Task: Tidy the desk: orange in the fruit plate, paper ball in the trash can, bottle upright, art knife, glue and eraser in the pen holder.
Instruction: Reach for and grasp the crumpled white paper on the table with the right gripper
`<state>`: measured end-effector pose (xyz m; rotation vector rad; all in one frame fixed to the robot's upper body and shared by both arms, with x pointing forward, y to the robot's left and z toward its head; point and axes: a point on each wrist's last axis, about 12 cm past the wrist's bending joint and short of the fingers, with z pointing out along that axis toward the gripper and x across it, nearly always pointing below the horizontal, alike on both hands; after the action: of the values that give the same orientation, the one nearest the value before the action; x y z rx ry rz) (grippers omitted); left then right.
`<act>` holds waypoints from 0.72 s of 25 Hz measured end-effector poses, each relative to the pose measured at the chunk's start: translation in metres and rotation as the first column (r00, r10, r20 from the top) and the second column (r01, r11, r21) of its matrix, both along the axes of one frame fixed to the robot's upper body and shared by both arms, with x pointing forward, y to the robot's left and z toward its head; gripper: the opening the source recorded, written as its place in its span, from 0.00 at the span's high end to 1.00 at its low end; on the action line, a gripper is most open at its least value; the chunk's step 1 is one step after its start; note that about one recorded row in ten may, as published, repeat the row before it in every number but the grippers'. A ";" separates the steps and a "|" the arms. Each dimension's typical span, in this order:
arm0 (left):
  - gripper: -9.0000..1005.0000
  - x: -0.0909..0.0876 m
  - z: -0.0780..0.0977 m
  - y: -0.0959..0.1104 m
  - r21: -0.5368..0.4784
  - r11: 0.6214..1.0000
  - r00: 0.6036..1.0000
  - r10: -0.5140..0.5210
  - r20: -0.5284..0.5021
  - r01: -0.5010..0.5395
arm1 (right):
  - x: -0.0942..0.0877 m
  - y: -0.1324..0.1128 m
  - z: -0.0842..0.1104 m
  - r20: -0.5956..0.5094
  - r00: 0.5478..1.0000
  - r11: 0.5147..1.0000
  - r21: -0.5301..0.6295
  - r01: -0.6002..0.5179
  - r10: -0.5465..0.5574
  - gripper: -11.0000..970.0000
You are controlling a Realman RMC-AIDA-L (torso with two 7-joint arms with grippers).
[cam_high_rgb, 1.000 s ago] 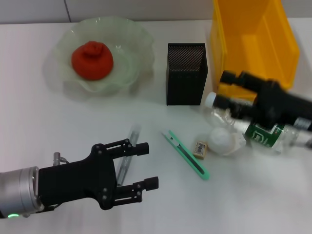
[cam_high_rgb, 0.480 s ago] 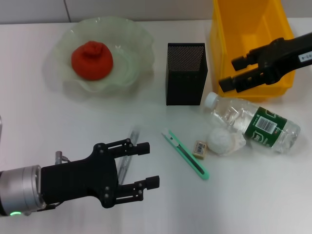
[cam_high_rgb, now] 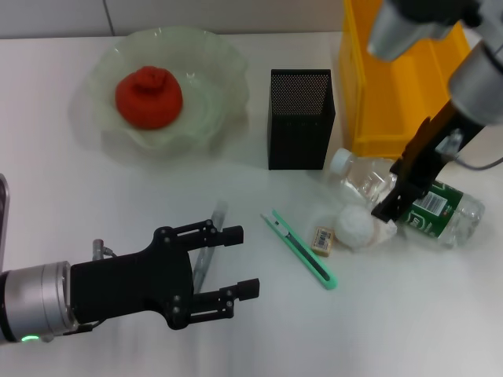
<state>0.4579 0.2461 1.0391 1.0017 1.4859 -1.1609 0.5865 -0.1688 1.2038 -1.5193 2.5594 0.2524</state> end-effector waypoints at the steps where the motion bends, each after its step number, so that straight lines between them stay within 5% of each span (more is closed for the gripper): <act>1: 0.29 0.001 0.000 0.000 0.000 1.000 1.000 0.003 0.003 -0.003 | 0.000 0.003 -0.003 0.000 1.000 1.000 -0.013 -0.006 0.006 0.19; 18: 0.29 0.001 -0.001 0.001 0.009 1.000 1.000 0.014 0.010 -0.014 | 0.002 0.022 -0.040 -0.003 1.000 1.000 0.013 -0.024 0.024 0.19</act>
<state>0.4593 0.2471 1.0384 1.0000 1.4893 -1.1388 0.5888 -0.1470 1.1643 -1.5471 2.5376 0.2741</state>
